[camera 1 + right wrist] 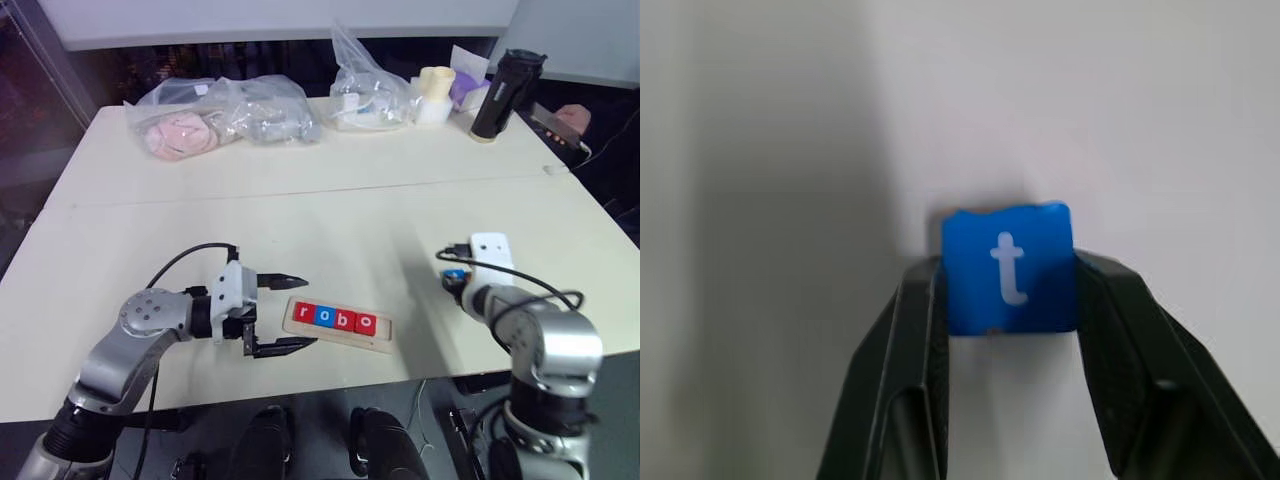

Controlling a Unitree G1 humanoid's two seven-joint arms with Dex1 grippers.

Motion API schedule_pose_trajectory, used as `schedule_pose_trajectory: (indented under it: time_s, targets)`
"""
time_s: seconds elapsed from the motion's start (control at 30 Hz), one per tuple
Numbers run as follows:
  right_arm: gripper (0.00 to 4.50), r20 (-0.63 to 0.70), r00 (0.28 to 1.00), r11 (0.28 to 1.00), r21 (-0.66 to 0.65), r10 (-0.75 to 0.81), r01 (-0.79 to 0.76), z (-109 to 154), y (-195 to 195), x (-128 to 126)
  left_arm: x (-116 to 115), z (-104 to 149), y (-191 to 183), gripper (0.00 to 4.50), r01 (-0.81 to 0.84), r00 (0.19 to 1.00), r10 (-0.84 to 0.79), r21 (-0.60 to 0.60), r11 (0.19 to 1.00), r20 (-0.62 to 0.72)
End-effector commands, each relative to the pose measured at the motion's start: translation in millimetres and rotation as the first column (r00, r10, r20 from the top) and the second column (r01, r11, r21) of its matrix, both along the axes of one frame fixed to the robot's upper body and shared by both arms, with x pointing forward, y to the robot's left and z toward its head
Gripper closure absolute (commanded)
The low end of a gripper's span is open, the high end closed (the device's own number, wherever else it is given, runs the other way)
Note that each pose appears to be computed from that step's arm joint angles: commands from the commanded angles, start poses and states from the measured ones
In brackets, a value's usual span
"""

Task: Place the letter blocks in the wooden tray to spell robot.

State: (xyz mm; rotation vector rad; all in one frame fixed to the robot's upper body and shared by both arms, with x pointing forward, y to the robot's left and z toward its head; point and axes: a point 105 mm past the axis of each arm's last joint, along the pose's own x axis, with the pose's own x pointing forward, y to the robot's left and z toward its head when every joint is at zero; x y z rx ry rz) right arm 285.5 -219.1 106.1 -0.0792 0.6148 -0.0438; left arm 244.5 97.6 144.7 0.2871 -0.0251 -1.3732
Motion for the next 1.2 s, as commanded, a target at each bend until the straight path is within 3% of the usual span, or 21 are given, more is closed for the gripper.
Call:
schedule_pose_trajectory:
  time_s: [0.03,0.4,0.53,0.57,0.6,0.63,0.73,0.87,1.0,1.2]
  targets:
    - [3.33,0.06,0.996,0.998,0.007,0.068,-0.068,10.3,9.5,-21.5,-1.6,7.3,-2.6,0.0,0.028,0.999,-0.027,-0.012,1.0,0.042]
    - [3.33,0.021,0.999,0.998,0.048,0.038,-0.039,-7.1,16.0,-37.7,-1.2,7.2,-3.0,0.0,0.044,0.998,-0.043,-0.008,0.999,0.043]
    - [1.25,0.021,0.996,0.996,0.035,0.081,-0.082,-4.8,19.2,-36.7,-1.2,7.3,-2.0,0.0,0.043,0.998,-0.043,-0.003,0.999,0.043]
    - [0.97,0.018,0.99,0.991,0.01,0.136,-0.137,-0.7,20.8,-35.6,-1.4,7.3,-2.1,0.0,0.042,0.998,-0.042,-0.003,0.999,0.043]
    - [0.4,0.011,0.981,0.981,-0.016,0.195,-0.194,3.5,22.1,-35.0,-1.7,7.3,-2.1,0.0,0.042,0.998,-0.042,-0.003,0.999,0.042]
    - [0.04,-0.006,0.95,0.947,-0.078,0.312,-0.311,11.5,25.4,-35.6,-2.1,7.3,-2.1,0.0,0.042,0.998,-0.042,-0.003,0.999,0.041]
    - [0.04,-0.102,0.806,0.779,-0.21,0.583,-0.591,27.4,23.8,-42.8,-2.4,7.2,-2.5,0.0,0.045,0.998,-0.045,-0.003,0.999,0.039]
    - [0.04,-0.184,0.542,0.47,-0.323,0.82,-0.822,40.0,9.9,-46.0,-2.0,7.6,-4.9,0.0,0.054,0.998,-0.054,-0.004,0.999,0.038]
    - [0.04,-0.217,0.421,0.341,-0.324,0.881,-0.882,34.3,-6.7,-44.7,-1.4,8.7,-6.1,0.0,0.057,0.998,-0.057,-0.005,0.998,0.04]
    - [0.04,-0.177,0.362,0.303,-0.289,0.915,-0.908,27.4,-30.8,-11.5,-2.5,10.9,-5.0,0.0,0.054,0.998,-0.054,-0.003,0.999,0.044]
